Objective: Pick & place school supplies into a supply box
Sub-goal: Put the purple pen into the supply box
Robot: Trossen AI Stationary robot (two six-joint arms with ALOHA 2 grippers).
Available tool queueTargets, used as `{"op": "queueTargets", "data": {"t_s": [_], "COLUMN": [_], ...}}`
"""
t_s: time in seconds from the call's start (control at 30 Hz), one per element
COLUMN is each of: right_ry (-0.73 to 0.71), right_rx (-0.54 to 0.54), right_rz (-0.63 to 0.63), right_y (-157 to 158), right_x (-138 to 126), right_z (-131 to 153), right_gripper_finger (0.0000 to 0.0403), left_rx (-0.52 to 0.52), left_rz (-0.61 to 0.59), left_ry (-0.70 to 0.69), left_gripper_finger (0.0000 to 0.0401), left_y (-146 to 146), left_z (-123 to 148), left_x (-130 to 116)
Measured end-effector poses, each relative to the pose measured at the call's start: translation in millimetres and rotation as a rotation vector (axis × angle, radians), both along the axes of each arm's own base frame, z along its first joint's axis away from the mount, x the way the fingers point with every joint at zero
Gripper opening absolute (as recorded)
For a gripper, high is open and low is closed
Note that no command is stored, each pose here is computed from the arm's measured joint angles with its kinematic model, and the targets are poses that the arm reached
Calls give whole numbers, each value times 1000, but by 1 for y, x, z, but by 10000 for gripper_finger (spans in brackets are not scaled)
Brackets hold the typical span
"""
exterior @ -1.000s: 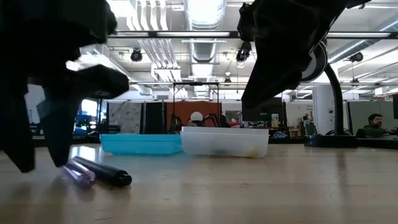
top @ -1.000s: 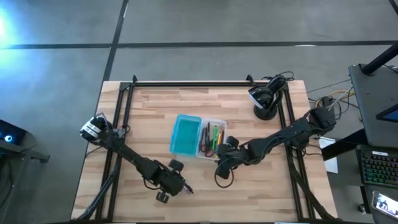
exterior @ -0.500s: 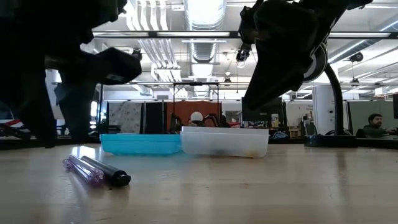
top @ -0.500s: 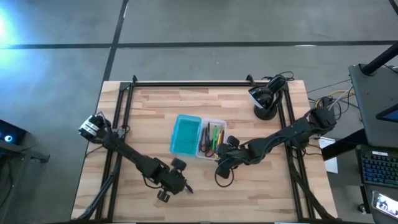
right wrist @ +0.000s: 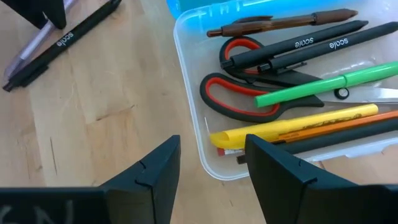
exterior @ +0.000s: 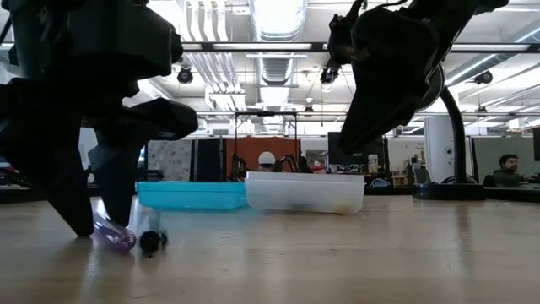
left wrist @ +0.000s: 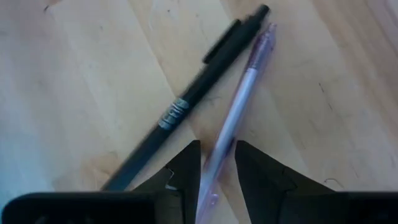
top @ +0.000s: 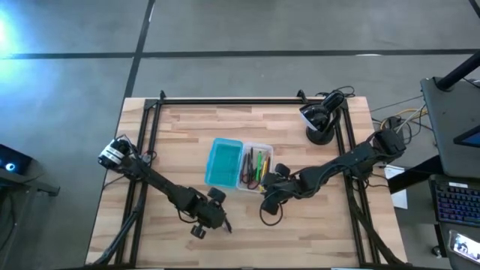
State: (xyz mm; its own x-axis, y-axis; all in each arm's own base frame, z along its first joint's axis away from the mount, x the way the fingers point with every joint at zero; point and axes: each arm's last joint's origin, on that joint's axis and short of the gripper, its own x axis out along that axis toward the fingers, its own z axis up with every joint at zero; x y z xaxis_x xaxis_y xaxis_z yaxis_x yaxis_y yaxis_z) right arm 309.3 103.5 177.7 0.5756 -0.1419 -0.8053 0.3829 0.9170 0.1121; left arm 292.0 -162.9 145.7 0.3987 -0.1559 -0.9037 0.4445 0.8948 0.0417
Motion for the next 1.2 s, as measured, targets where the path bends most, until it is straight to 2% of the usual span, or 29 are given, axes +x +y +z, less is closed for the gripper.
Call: {"op": "queueTargets", "data": {"t_s": [0.27,0.53,0.67,0.77,0.87,1.1,1.2], "right_ry": [19,7,-18,-57,-111,-223,-270], "right_rx": [-8,-21,-78,-126,-160,-107,-57], "right_rz": [-1,-4,-56,-162,-295,-587,-685], "right_y": [-1,0,1,-3,-11,-33,-41], "right_x": [-2,-4,-13,-24,-40,-84,-103], "right_z": [-1,3,13,28,45,74,79], "right_gripper_finger": [171,171,171,171,171,171,171], "left_rx": [-22,-21,-54,-104,-196,-481,-639], "left_rz": [-2,-4,73,156,305,641,872], "left_ry": [26,33,53,79,101,38,-12], "left_gripper_finger": [84,17,15,15,14,13,13], "left_y": [2,3,3,1,-2,-4,12], "left_z": [-4,-4,-3,2,11,54,70], "left_x": [2,2,2,5,10,32,49]}}
